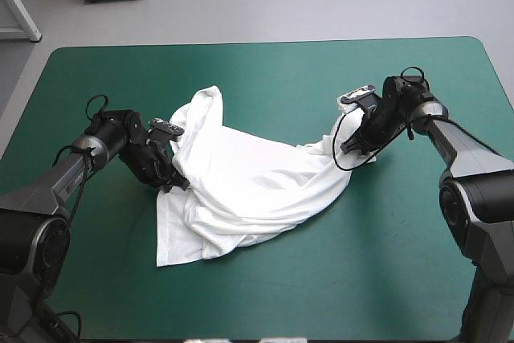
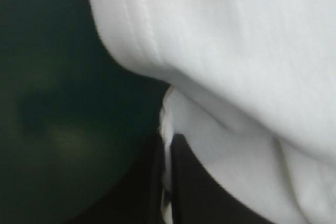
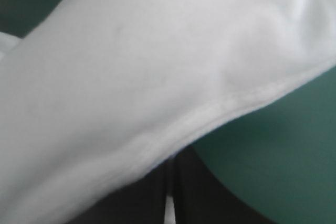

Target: Fold the cloth

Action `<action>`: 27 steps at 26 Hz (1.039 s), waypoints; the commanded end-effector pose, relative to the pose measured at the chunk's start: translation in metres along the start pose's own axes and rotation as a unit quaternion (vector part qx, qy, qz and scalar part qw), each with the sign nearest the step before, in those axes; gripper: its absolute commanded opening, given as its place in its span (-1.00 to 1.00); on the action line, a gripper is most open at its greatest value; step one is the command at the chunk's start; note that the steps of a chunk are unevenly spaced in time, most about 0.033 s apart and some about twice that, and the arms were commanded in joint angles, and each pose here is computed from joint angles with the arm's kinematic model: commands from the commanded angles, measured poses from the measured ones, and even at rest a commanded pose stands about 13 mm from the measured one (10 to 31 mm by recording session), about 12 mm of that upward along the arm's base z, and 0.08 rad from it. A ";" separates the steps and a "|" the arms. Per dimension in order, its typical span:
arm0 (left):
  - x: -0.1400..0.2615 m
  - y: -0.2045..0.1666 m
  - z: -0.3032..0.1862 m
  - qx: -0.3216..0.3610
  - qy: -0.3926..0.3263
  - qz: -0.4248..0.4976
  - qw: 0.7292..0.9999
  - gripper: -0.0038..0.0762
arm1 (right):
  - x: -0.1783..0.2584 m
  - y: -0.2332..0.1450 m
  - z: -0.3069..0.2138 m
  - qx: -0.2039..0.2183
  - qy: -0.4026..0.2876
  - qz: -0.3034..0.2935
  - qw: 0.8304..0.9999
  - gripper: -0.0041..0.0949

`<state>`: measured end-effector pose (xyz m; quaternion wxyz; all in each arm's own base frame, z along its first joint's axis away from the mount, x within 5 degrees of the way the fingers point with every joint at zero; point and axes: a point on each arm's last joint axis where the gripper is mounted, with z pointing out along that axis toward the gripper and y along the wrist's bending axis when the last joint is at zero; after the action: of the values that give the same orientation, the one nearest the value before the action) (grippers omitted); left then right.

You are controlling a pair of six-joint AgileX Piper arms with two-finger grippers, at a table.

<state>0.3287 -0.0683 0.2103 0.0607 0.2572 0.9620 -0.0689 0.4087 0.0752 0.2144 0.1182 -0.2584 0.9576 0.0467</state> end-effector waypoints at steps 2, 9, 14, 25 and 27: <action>0.009 -0.015 -0.022 0.037 0.015 0.003 0.999 -0.93 | 0.009 0.011 -0.021 -0.033 0.038 -0.003 0.999 -0.94; 0.032 -0.035 -0.099 0.013 -0.040 0.033 0.999 -0.93 | 0.025 0.026 -0.105 -0.007 -0.015 -0.013 1.000 -0.94; 0.058 -0.059 -0.182 -0.026 -0.169 0.053 0.984 -0.93 | 0.056 0.047 -0.198 0.043 -0.126 0.007 0.991 -0.94; 0.110 -0.115 -0.386 -0.128 -0.535 0.105 0.828 -0.93 | 0.127 0.097 -0.401 0.138 -0.440 0.002 0.887 -0.94; 0.125 -0.125 -0.417 -0.142 -0.604 0.102 0.778 -0.93 | 0.144 0.108 -0.437 0.158 -0.510 -0.005 0.845 -0.94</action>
<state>0.1523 -0.0488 0.5776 0.5763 0.2760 0.7674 -0.0527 0.1795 0.0389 0.5697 0.5487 -0.1922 0.8133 0.0253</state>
